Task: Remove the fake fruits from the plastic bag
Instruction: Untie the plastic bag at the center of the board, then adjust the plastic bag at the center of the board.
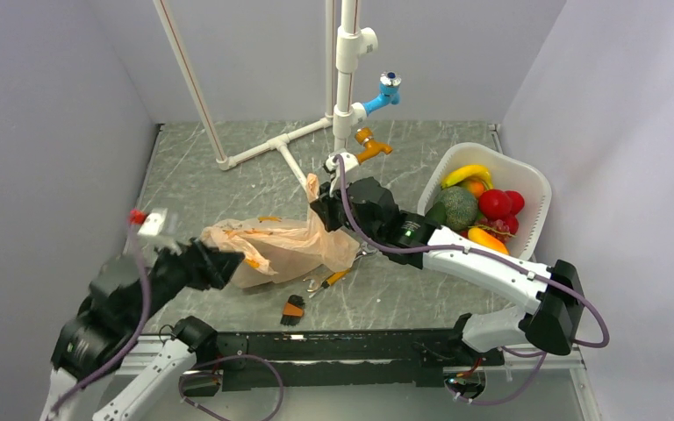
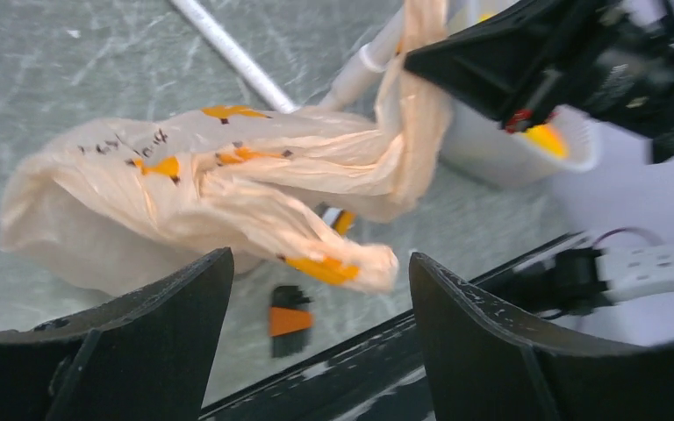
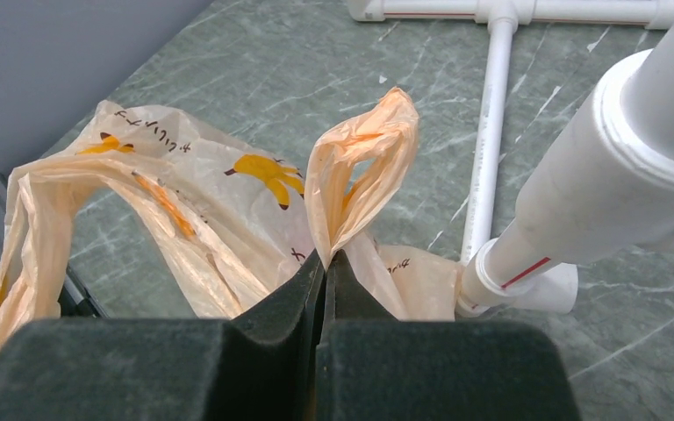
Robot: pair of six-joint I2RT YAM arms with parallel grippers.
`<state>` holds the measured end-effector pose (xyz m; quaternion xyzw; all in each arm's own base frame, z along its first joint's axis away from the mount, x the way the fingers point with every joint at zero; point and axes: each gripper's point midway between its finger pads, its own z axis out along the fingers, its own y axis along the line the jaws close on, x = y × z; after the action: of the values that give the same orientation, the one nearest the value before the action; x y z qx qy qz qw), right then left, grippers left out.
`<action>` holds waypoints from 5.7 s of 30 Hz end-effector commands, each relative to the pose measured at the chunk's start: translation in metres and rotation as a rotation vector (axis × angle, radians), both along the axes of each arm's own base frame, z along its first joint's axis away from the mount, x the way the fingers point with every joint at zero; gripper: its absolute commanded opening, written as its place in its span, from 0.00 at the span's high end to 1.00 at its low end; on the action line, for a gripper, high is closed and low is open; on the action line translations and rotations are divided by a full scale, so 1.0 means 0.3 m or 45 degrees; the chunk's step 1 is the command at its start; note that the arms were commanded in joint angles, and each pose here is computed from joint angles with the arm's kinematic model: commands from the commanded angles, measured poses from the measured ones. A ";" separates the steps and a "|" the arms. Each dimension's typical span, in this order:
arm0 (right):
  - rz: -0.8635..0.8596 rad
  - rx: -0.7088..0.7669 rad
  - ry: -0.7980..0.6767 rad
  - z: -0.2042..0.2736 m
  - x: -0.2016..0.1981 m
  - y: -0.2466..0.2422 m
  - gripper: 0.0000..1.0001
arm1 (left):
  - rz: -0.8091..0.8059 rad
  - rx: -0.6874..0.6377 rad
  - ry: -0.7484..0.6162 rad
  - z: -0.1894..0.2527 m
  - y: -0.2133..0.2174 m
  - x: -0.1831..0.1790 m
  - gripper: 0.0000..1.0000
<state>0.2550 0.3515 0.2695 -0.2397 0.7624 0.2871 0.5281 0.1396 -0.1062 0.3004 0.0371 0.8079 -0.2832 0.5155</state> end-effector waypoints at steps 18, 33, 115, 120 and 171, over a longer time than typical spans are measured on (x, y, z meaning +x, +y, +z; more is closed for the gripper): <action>0.050 0.167 0.002 0.085 -0.036 0.011 1.00 | 0.280 -0.914 0.431 -0.148 -0.097 0.027 0.35; -0.141 0.047 -0.463 0.443 0.260 0.107 1.00 | 0.895 -0.198 -0.241 0.335 0.274 0.252 1.00; 0.077 0.512 0.469 -0.154 -0.126 0.316 0.90 | -0.126 -0.025 -0.158 0.208 0.007 -0.093 0.23; 0.091 0.484 0.411 -0.143 -0.140 0.277 1.00 | -0.110 0.174 -0.155 0.159 -0.036 0.081 0.10; 0.172 -0.049 0.060 -0.201 -0.216 -0.050 0.26 | 0.239 0.518 -0.290 -0.115 0.147 0.536 1.00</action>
<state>0.1992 0.3077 0.1356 -0.2370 0.8412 0.2222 0.4322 0.2964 -0.0465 0.2472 0.0738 0.8076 -0.0218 0.5848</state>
